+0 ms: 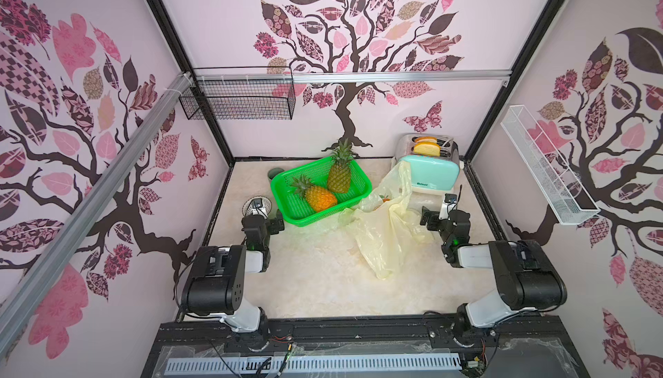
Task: Place the pineapple into a plastic bag & tie a knot
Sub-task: Pick up the plastic bag at the center of the board.
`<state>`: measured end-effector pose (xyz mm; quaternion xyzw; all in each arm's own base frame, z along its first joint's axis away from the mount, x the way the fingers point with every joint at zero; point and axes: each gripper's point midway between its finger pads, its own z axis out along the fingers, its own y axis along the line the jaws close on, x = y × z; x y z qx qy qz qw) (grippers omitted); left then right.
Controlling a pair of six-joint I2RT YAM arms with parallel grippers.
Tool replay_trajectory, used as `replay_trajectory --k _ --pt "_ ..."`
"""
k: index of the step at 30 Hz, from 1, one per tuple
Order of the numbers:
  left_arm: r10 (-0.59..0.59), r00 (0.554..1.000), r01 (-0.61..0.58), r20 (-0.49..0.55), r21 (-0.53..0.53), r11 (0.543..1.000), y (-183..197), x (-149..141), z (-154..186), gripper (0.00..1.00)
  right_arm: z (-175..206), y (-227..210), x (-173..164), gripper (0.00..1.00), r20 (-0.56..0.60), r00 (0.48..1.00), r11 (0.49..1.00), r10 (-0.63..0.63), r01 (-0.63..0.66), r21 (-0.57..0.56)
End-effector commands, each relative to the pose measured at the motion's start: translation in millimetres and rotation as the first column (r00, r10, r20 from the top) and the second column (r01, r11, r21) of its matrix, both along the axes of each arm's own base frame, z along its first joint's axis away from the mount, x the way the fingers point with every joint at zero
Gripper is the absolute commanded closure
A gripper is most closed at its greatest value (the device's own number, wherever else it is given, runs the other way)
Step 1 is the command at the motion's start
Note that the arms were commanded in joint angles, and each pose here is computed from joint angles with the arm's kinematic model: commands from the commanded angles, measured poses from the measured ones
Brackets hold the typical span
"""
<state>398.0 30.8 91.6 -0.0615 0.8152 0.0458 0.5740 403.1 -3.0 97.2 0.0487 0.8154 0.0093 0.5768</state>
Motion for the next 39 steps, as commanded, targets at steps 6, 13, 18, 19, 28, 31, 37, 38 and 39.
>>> replay_trajectory --k 6,13,18,19,28,31,37,38,39 --pt "-0.026 0.999 0.026 0.033 -0.005 1.0 -5 3 9 0.02 9 -1 5 0.01 0.025 1.0 1.0 -0.006 0.006 -0.009" --pt "-0.025 0.999 0.025 0.034 -0.006 1.0 -5 3 9 0.02 9 0 5 0.01 0.024 1.0 1.0 -0.005 0.005 -0.009" --pt "-0.025 0.999 0.026 0.034 -0.005 1.0 -5 3 9 0.02 8 -1 5 0.0 0.022 1.0 1.0 -0.006 0.006 -0.008" --pt "-0.025 0.999 0.026 0.035 -0.006 1.0 -5 2 9 0.02 8 -1 5 0.01 0.024 1.0 1.0 -0.006 0.006 -0.009" --pt "0.142 0.985 -0.141 0.095 -0.017 0.99 21 -22 44 0.02 48 -10 -17 0.01 0.151 0.986 0.998 -0.063 0.064 0.0" --pt "0.179 0.977 -0.179 0.113 -0.018 0.984 27 -34 64 0.02 66 -12 -18 0.0 0.066 0.994 0.996 -0.085 0.084 0.027" --pt "0.291 0.944 -0.283 0.154 -0.074 0.956 43 -56 104 0.02 73 -24 -36 0.0 -0.004 0.98 0.937 -0.197 0.19 0.293" --pt "0.301 0.942 -0.291 0.151 -0.086 0.953 43 -59 109 0.02 72 -21 -37 0.01 -0.036 0.982 0.934 -0.186 0.188 0.304" --pt "0.3 0.942 -0.288 0.15 -0.094 0.953 42 -60 116 0.02 72 -14 -37 0.0 -0.056 0.988 0.935 -0.147 0.157 0.318"
